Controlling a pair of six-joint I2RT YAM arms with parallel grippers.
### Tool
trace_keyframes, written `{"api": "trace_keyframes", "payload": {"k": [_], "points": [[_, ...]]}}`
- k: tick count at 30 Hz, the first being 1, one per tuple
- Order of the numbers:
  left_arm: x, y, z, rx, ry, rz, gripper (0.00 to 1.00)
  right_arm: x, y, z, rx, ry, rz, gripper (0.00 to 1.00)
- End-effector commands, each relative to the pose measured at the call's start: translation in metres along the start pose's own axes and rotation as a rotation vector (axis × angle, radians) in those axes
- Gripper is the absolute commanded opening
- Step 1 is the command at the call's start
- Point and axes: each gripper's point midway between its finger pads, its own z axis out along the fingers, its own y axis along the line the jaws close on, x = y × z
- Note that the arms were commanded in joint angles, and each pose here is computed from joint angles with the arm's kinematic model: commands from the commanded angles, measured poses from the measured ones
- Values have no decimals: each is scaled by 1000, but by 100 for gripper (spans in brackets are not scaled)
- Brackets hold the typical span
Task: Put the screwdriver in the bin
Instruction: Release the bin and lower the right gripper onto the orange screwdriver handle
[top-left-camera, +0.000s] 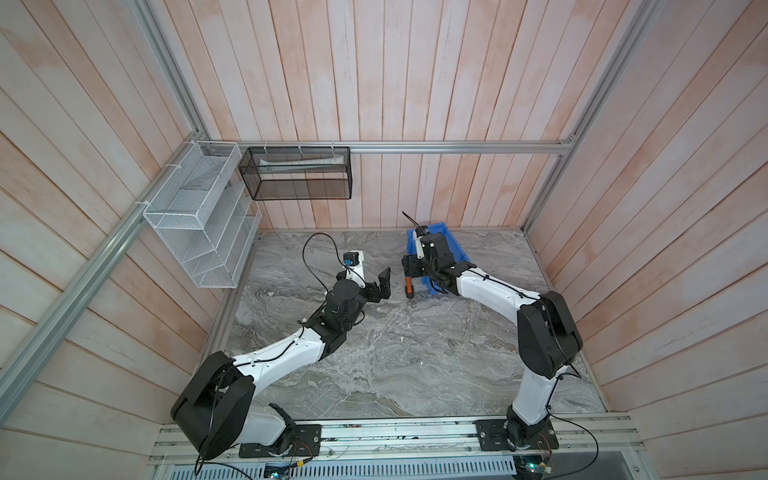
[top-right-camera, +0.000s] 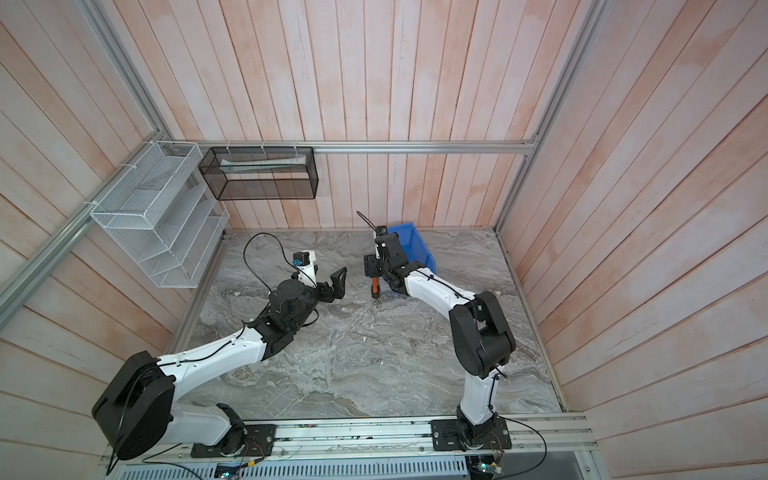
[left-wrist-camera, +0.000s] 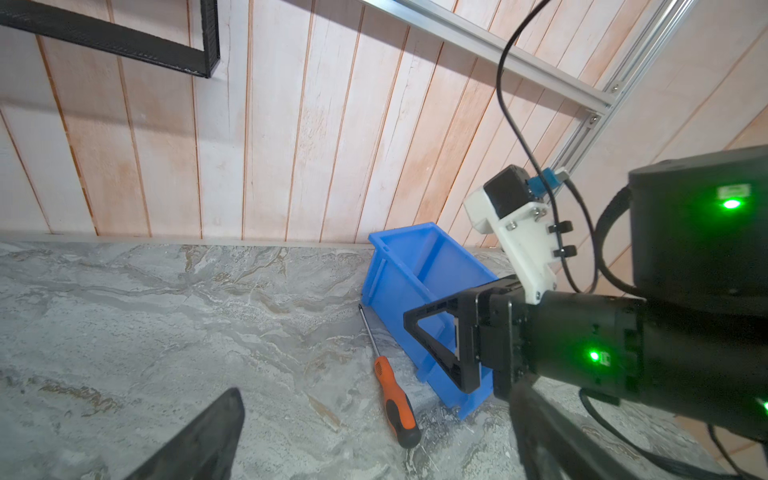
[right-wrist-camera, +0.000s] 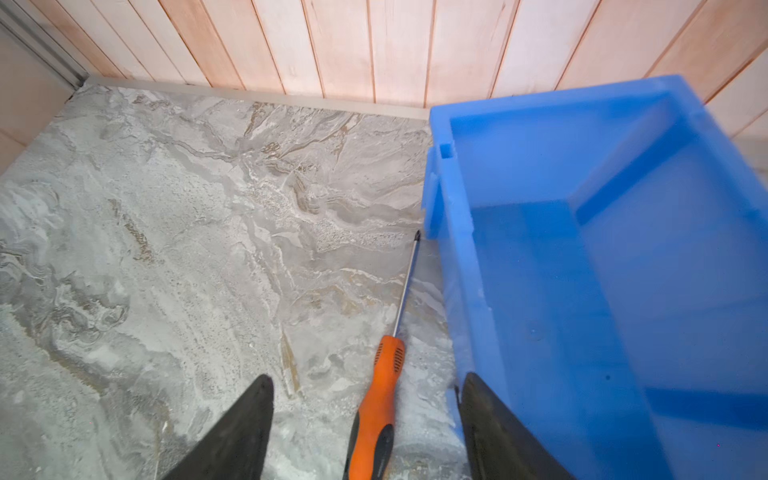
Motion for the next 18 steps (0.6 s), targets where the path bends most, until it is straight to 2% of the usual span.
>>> {"api": "trace_keyframes", "payload": {"k": [1,6,18], "points": [[-12,4,-11,11,-61,-44,100,40,4,20,-33,102,75,69],[-12,5,-10,18,-61,-49,100,61,10,34,-32,138,68,67],[-11,6,-10,18,-59,-50,100,100,-10,66,108,233,28,59]]}}
